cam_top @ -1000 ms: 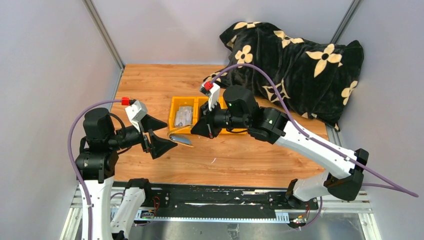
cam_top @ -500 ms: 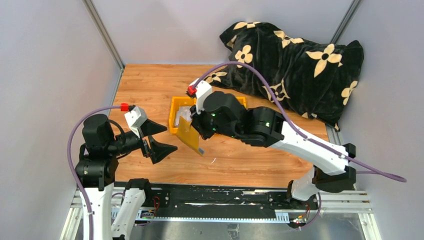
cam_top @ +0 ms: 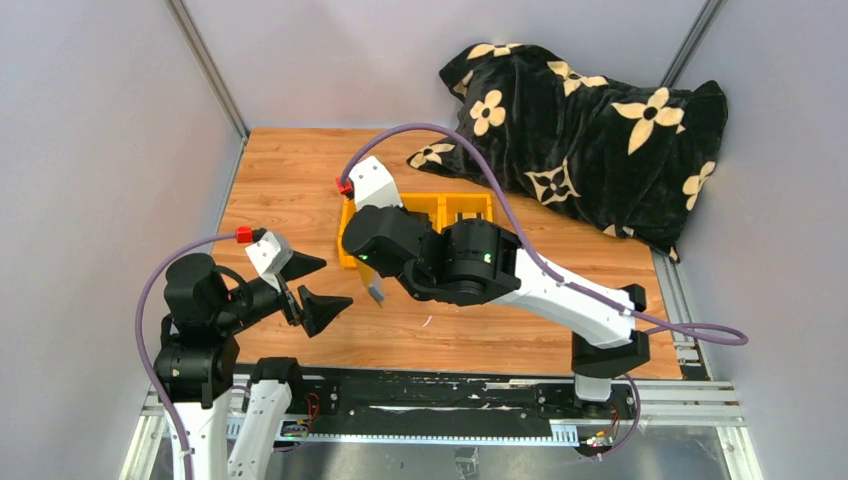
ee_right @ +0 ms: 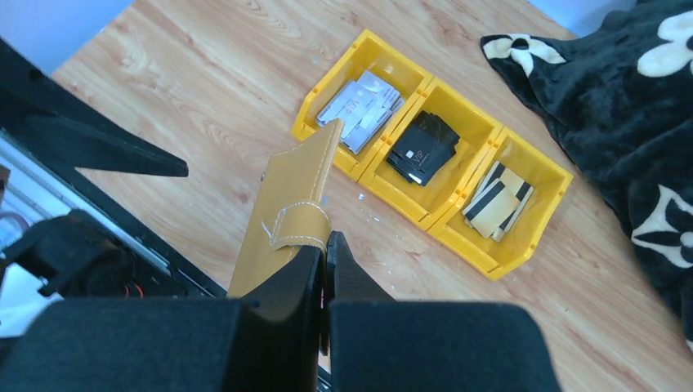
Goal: Take the credit cards out of the card holder
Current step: Open the card holder.
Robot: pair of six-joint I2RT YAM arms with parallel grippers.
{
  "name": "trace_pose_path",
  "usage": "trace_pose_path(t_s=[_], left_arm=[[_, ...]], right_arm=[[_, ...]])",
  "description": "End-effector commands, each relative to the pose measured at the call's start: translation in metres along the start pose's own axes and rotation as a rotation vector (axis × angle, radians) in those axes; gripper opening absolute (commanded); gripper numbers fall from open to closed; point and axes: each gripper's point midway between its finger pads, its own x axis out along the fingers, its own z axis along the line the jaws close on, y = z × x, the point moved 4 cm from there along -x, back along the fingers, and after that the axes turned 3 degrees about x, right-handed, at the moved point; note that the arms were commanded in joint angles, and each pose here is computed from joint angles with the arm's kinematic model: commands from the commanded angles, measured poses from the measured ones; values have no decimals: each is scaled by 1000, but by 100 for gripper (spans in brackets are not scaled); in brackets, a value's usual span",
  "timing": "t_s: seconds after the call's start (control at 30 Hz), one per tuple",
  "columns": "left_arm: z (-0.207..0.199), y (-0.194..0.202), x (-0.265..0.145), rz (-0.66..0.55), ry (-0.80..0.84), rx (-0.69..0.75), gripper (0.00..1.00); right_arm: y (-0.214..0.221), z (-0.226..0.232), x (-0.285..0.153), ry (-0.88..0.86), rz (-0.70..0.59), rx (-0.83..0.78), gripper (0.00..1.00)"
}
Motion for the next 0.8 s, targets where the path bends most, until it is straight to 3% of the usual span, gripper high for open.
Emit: trace_pose_path(t_s=[0.0,0.17,0.57,0.63,0.77], left_arm=[[11,-3,-3,-65,-126,39,100],[3,4,-2,-89,-94,-3,100],[39,24,5,-130,-289,-54,100],[50,20,5,-143,-346,-50,97],[59,12,1,-143,-404,15,77]], right_arm=[[6,10,15,123,-8,23,0],[8,39,33,94,-19,33,0],[-3,70,40,-18,-78,157,0],[-2,70,38,-33,-74,170,0],[2,60,34,-7,-72,178,0]])
